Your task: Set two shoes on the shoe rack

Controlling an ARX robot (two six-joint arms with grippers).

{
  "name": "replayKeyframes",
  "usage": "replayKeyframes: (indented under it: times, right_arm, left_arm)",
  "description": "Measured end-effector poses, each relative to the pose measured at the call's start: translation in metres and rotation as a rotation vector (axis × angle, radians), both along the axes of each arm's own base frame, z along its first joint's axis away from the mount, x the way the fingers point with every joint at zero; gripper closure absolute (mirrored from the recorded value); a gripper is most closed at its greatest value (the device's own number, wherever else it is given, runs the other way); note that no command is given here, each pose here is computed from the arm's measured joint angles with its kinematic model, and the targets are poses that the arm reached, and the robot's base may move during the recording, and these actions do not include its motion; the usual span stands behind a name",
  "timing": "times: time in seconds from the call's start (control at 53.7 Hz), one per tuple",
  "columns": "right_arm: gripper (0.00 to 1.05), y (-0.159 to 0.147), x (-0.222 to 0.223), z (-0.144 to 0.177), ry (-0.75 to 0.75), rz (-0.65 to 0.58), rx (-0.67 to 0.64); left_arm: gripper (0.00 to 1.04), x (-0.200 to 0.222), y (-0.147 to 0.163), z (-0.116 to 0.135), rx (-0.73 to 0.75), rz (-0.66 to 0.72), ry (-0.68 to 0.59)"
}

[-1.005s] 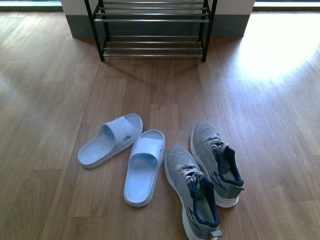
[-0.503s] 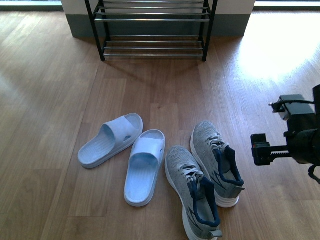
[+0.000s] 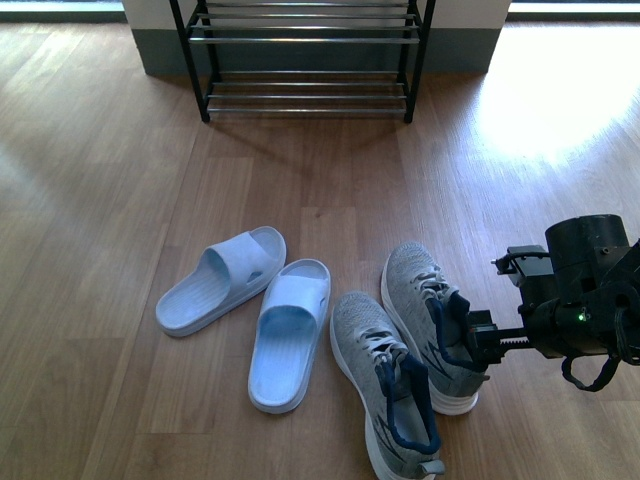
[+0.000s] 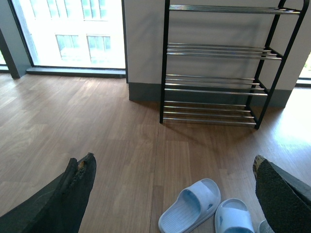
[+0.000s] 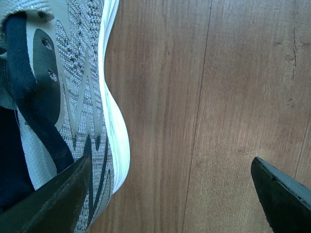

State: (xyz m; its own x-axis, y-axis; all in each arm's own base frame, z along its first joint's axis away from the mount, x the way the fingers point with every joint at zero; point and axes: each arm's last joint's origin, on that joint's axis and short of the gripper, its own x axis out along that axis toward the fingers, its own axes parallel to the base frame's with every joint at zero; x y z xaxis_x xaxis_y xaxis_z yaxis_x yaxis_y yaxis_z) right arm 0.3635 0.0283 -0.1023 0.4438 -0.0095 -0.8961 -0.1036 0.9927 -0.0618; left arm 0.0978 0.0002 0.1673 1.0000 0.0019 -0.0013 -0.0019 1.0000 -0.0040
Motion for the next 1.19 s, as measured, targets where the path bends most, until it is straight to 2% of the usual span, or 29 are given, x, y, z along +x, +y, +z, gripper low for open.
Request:
replayKeyframes:
  times: [0.242,0.465,0.577,1.005,1.191]
  right_arm:
    - [0.09,0.004,0.009,-0.003,-0.003,0.012,0.013]
    - [0.09,0.004,0.001,0.026,-0.034,0.035,0.063]
    - [0.09,0.005,-0.002,0.027,-0.036,0.042,0.076]
    - [0.09,0.008,0.009,-0.015,0.029,0.024,0.036]
    - [0.09,0.009,0.018,-0.023,0.023,0.024,0.031]
  left_arm:
    - [0.09,0.0,0.0,0.0,0.0,0.0,0.0]
    - [0.09,0.0,0.0,0.0,0.0,0.0,0.0]
    - [0.09,0.0,0.0,0.0,0.0,0.0,0.0]
    - [0.09,0.0,0.0,0.0,0.0,0.0,0.0]
    - [0.09,0.0,0.0,0.0,0.0,0.0,0.0]
